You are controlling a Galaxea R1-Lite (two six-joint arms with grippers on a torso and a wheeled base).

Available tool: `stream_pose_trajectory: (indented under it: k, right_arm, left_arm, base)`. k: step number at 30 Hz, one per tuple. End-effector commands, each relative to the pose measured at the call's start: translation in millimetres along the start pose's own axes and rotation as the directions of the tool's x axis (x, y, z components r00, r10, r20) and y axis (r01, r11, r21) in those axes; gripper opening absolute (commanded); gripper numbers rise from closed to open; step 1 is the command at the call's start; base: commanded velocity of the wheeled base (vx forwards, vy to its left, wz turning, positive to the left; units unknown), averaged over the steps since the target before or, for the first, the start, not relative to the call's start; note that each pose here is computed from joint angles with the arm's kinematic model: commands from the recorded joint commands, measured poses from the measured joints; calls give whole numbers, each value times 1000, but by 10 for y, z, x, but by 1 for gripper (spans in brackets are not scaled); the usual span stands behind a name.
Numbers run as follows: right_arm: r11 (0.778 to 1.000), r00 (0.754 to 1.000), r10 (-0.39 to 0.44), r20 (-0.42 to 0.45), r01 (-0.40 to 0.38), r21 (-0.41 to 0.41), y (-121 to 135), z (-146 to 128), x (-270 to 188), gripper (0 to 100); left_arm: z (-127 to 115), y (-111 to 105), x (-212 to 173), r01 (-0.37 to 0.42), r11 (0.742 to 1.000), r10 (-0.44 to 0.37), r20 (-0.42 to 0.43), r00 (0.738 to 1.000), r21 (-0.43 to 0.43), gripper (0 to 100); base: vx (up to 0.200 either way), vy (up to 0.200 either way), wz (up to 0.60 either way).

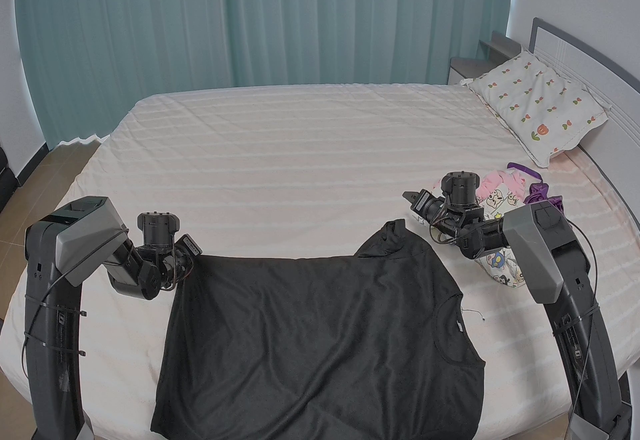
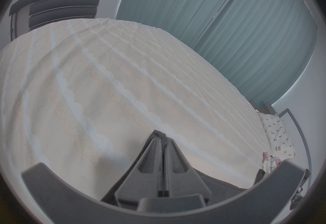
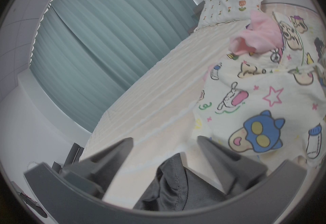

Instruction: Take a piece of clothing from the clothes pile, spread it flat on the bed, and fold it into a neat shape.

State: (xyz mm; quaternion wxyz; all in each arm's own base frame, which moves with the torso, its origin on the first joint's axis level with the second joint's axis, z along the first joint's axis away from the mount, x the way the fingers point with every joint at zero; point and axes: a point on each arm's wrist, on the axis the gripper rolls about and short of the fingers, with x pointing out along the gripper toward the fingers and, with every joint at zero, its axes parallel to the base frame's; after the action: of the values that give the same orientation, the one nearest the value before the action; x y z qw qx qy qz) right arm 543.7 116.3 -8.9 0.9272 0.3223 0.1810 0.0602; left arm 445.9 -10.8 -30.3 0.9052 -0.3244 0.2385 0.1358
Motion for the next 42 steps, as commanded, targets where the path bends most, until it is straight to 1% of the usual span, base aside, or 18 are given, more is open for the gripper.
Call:
stream_pose_trajectory:
  k: [1,3,5,8,10,14,17,21,22,26,29,32,36,37,38,39,42]
  right_arm:
    - [1000,1000,-14,-6,14,2,-91,-59,38,100]
    - [1000,1000,-13,2,13,13,-96,-12,27,100]
    - [999,1000,-11,2,11,45,-71,4,19,100]
    - [996,1000,12,1,-12,92,72,52,-23,100]
    - [993,999,24,-40,-19,115,185,-68,-56,100]
    - [994,994,33,-101,-21,111,302,-284,-68,100]
    - [994,989,15,-148,1,105,330,-416,-82,100]
    - [995,982,-16,-190,35,98,273,-544,-77,100]
    - [994,980,-22,-197,42,97,265,-553,-83,100]
    - [994,973,-43,-225,65,93,255,-584,-128,100]
    - [994,969,-48,-242,72,88,296,-593,-189,100]
    - [994,965,-55,-256,78,79,313,-656,-213,100]
    - [994,966,-57,-253,79,78,346,-638,-240,100]
    - [994,965,-57,-255,79,78,378,-596,-289,100]
    - [994,965,-57,-257,79,78,383,-602,-294,100]
    - [994,962,-55,-269,77,73,430,-628,-336,100]
    - [995,955,-60,-291,82,64,471,-698,-358,100]
  left_arm:
    - [-61,35,64,-14,1000,14,-5,1000,2,0]
    - [-61,36,64,-15,1000,15,-4,1000,2,0]
    - [-65,38,67,-15,1000,15,-4,1000,2,0]
    - [-65,48,71,-19,1000,19,-4,1000,2,0]
    - [-73,54,77,-20,1000,20,-5,1000,2,0]
    - [-78,49,76,-19,1000,19,-5,1000,1,0]
    - [-72,53,77,-19,1000,19,-4,1000,2,0]
    - [-72,53,77,-19,1000,19,-4,1000,0,0]
    - [-75,56,76,-20,1000,20,-5,1000,0,100]
    - [-56,67,75,-21,1000,21,0,1000,-2,100]
    - [-46,88,61,-28,1000,28,0,1000,-9,100]
    - [-58,122,26,-42,998,41,-9,999,-53,100]
    - [-24,118,-89,-47,992,46,-11,999,-116,100]
    - [-20,118,-109,-46,991,45,-9,999,-127,100]
    - [-17,116,-113,-45,991,44,-8,999,-130,100]
    - [-16,130,-164,-38,987,38,-6,999,-156,100]
    - [-50,164,-213,-26,985,26,-2,1000,-171,100]
  base:
    - [0,0,0]
    - [0,0,0]
    - [0,0,0]
    - [0,0,0]
    - [0,0,0]
    - [0,0,0]
    - [0,0,0]
    - [0,0,0]
    - [0,0,0]
    - [0,0,0]
    - [0,0,0]
    - [0,0,0]
    - [0,0,0]
    - [0,0,0]
    - [0,0,0]
    - [0,0,0]
    - [0,0,0]
